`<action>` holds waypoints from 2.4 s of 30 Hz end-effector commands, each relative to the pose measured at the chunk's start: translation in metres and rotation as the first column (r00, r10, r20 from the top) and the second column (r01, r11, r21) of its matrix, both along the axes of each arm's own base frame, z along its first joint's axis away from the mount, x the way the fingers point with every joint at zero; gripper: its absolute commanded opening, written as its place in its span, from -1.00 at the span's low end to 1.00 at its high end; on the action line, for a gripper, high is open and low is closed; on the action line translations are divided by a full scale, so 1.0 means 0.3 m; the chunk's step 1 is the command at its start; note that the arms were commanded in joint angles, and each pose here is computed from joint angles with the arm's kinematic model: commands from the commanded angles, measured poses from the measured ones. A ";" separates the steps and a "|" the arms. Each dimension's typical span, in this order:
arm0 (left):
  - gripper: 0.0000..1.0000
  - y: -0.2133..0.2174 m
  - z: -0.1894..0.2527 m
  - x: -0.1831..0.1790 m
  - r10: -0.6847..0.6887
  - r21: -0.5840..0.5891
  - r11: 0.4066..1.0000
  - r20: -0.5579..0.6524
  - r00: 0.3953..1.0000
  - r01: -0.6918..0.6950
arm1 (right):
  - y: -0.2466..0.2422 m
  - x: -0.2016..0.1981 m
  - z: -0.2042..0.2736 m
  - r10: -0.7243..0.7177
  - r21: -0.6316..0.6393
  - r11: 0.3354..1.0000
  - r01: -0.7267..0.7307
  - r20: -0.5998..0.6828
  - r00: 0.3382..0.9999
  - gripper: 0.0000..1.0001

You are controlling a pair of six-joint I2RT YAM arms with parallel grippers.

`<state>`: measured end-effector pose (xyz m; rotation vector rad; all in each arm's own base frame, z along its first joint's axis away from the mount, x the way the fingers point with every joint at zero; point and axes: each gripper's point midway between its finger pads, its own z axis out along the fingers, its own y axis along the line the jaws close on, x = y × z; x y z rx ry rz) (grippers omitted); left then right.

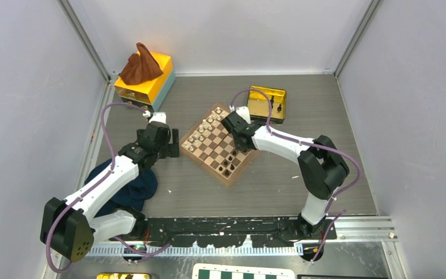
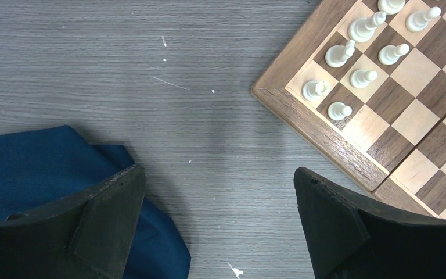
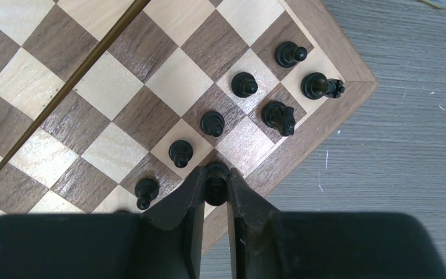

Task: Set up the chess pieces on the board
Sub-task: Place the chess piece on the chessboard.

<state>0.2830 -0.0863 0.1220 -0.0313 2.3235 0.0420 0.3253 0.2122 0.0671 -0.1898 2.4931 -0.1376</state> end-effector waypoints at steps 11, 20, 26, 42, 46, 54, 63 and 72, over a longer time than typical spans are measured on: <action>0.99 -0.009 0.062 0.039 0.017 -0.026 1.000 0.056 0.998 -0.016 | 0.022 0.000 -0.009 -0.029 0.063 0.998 0.030 -0.010 1.000 -0.99; 0.99 -0.011 0.060 0.037 0.015 -0.028 1.000 0.053 0.998 -0.014 | 0.014 -0.013 -0.018 -0.036 0.062 0.997 0.038 -0.018 0.999 -0.99; 0.99 -0.012 0.060 0.036 0.014 -0.029 0.999 0.052 0.999 -0.013 | 0.008 -0.025 -0.022 -0.043 0.068 0.997 0.045 -0.027 0.999 -0.99; 0.99 -0.012 0.061 0.035 0.015 -0.032 0.999 0.052 0.999 -0.013 | -0.004 -0.050 -0.024 -0.055 0.076 0.995 0.058 -0.040 0.998 -0.99; 0.99 -0.013 0.062 0.035 0.015 -0.034 0.999 0.054 0.998 -0.014 | -0.005 -0.052 -0.021 -0.057 0.081 0.995 0.060 -0.041 0.998 -0.99; 0.99 -0.013 0.064 0.035 0.015 -0.034 0.999 0.055 0.998 -0.013 | -0.012 -0.060 -0.018 -0.061 0.081 0.995 0.065 -0.042 0.997 -0.99; 0.99 -0.014 0.061 0.034 0.014 -0.037 0.999 0.053 0.999 -0.012 | -0.022 -0.070 -0.024 -0.066 0.074 0.995 0.069 -0.045 0.997 -0.99; 0.99 -0.017 0.061 0.035 0.012 -0.040 0.999 0.053 0.999 -0.010 | -0.029 -0.075 -0.030 -0.072 0.066 0.995 0.076 -0.051 0.996 -0.76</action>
